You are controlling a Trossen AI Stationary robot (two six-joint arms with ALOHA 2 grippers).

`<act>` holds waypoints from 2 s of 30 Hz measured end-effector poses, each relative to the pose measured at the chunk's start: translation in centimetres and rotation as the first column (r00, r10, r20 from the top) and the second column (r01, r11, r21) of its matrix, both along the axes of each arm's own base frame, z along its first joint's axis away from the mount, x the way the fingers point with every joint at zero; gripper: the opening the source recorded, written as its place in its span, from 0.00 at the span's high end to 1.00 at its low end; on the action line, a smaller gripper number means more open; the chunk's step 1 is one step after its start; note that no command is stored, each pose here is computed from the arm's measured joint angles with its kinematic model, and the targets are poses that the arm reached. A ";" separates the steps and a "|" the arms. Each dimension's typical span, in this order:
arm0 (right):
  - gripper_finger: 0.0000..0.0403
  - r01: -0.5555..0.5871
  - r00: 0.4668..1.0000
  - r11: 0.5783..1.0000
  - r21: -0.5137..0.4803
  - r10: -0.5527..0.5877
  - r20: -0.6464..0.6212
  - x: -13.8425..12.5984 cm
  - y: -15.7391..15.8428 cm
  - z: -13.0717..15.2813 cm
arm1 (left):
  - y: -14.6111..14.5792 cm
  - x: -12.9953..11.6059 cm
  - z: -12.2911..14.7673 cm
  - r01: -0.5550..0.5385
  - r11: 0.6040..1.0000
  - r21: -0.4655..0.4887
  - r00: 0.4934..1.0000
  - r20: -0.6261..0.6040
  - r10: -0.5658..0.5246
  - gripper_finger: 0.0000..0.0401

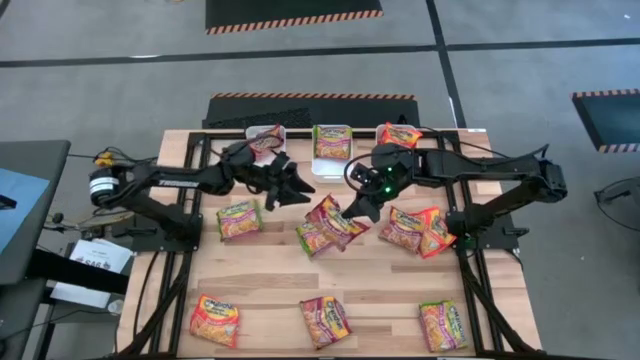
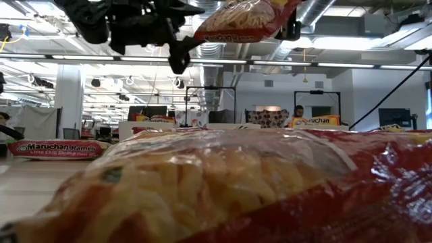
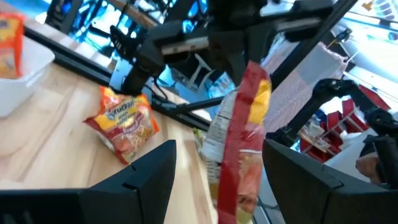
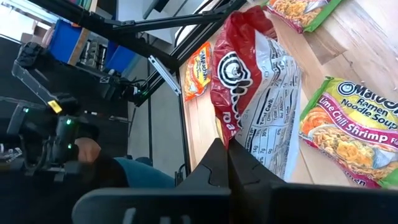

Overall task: Sort Maruchan noodles
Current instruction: Put the red noodle pack into the left white bin

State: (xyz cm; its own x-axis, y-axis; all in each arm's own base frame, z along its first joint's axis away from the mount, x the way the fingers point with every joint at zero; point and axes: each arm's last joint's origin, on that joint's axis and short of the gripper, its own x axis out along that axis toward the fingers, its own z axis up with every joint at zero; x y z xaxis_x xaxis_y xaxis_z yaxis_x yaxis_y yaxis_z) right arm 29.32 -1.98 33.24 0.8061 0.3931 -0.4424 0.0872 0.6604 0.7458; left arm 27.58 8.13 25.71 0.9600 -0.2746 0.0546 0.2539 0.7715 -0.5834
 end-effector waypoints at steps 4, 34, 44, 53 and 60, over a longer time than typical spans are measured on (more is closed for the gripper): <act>1.00 0.006 1.000 1.000 0.012 -0.005 -0.007 0.0 0.0 0.0 | 0.1 2.3 0.5 0.054 0.998 0.025 0.998 0.018 -0.054 0.44; 0.95 0.030 0.998 0.999 0.016 -0.029 -0.055 -0.2 -0.5 -0.4 | -0.4 9.0 -0.5 0.326 0.945 0.002 0.945 -0.034 -0.326 0.86; 0.67 0.063 0.997 0.998 -0.033 -0.064 -0.037 -0.3 -1.4 -0.4 | 0.0 8.8 -0.3 0.319 0.948 0.006 0.947 -0.029 -0.319 0.97; 0.53 0.077 0.985 0.997 0.027 -0.081 0.150 -1.6 -4.2 2.3 | 3.8 5.7 2.3 0.221 0.974 0.053 0.975 -0.044 -0.219 0.97; 0.52 0.153 0.944 0.988 -0.023 -0.139 0.298 -4.0 -6.0 4.9 | 7.2 1.2 4.7 -0.022 0.985 0.168 0.994 -0.105 0.040 0.97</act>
State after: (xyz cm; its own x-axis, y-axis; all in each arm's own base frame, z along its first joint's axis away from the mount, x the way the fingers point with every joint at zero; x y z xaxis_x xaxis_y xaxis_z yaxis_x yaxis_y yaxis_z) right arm 25.35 -7.94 38.09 0.9502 0.2464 -0.1906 -0.0342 0.6905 0.7225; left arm 28.77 15.33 30.38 0.9660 -0.2410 -0.0934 0.1709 0.8667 -0.4687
